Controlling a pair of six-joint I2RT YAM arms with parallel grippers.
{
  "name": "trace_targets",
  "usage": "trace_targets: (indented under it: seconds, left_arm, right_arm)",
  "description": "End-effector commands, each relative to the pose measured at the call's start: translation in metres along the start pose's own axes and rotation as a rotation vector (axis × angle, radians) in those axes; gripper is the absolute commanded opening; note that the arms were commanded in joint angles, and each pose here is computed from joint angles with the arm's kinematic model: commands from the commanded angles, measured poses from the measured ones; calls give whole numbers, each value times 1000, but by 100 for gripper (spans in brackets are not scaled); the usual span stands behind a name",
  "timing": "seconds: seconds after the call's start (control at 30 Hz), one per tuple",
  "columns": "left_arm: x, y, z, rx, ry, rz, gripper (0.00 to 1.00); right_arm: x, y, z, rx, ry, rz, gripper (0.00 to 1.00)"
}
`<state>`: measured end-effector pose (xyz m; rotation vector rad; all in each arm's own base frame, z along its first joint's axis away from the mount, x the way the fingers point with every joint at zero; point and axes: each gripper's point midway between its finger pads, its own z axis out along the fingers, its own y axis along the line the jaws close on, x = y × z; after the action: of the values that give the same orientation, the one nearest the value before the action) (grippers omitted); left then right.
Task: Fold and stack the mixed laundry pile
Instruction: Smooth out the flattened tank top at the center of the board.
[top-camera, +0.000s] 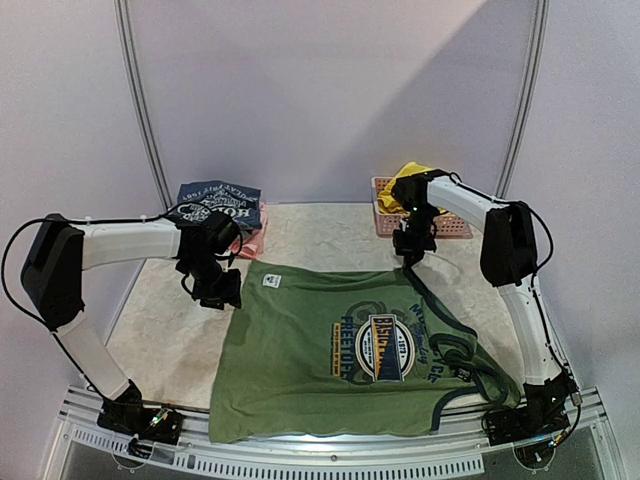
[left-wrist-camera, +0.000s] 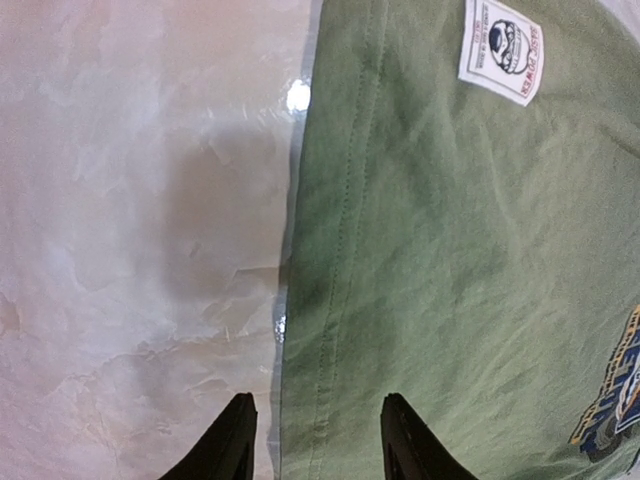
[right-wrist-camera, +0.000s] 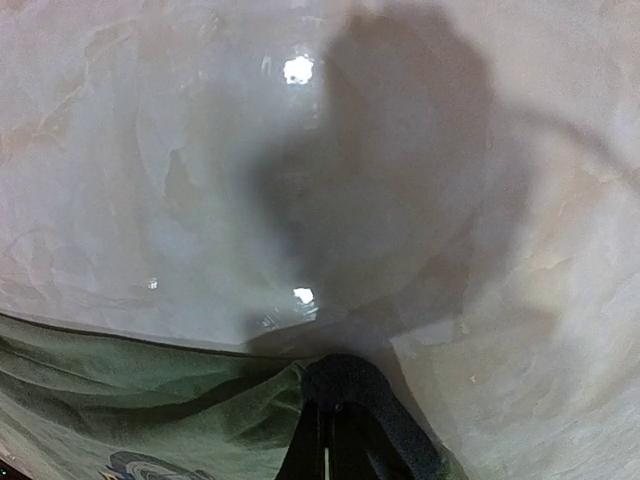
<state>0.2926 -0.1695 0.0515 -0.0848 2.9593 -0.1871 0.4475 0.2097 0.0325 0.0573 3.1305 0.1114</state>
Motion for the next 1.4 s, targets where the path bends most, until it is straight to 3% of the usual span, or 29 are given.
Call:
trace_targets:
  seconds: [0.0, 0.27, 0.5, 0.73, 0.97, 1.17, 1.37]
  left_arm:
    - [8, -1, 14, -3, 33, -3, 42]
    - [2, -2, 13, -29, 36, -21, 41]
    - [-25, -22, -5, 16, -17, -23, 41]
    - [-70, -66, -10, 121, -57, 20, 42]
    - [-85, -92, -8, 179, -52, 89, 42]
    - [-72, -110, -2, 191, -26, 207, 42]
    - [-55, -111, 10, 197, -6, 262, 42]
  right_arm:
    - [-18, -22, -9, 8, -37, 46, 0]
    - [-29, -56, 1, -18, -14, 134, 0]
    - [-25, -43, 22, -105, 32, 104, 1]
    - [-34, -57, 14, -81, -2, 99, 20]
    - [-37, -74, -51, -22, -115, 88, 48]
    - [8, -93, -88, 44, -146, 115, 67]
    - [84, -106, -110, 68, -133, 175, 72]
